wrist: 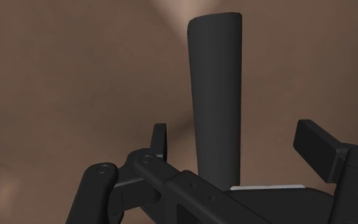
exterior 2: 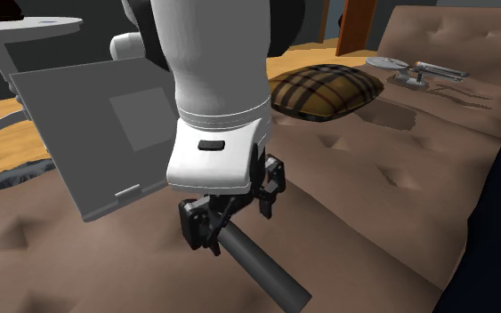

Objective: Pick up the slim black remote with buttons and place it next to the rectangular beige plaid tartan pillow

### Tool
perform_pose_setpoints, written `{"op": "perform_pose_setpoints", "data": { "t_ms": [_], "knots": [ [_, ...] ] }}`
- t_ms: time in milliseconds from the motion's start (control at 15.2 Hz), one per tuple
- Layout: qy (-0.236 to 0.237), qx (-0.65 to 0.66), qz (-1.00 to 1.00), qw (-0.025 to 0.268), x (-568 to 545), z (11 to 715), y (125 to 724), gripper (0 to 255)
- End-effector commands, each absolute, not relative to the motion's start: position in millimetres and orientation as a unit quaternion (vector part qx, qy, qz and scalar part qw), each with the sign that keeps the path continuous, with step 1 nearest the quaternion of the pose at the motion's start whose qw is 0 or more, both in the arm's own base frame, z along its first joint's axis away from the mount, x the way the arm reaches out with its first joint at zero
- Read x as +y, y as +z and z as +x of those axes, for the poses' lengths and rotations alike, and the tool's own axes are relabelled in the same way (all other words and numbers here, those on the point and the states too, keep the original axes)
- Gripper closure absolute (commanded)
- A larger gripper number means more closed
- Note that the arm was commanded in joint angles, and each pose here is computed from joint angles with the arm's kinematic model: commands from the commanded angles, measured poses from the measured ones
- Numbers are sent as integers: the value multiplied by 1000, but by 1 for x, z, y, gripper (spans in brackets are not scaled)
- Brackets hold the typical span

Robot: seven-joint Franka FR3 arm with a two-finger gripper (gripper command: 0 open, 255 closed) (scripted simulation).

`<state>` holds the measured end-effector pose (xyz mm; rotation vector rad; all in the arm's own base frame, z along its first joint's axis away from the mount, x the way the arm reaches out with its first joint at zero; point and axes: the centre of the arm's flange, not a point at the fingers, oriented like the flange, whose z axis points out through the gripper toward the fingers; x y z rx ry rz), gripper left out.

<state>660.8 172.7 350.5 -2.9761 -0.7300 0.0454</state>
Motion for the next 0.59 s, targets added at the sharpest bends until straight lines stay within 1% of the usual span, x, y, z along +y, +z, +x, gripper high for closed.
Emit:
{"op": "perform_pose_setpoints", "data": {
  "t_ms": [0,330,528],
  "knots": [
    [14,-239,-970,38,174,663,339,0],
    [14,-239,-970,38,176,661,315,0],
    [14,-239,-970,38,176,661,315,0]
  ]
}}
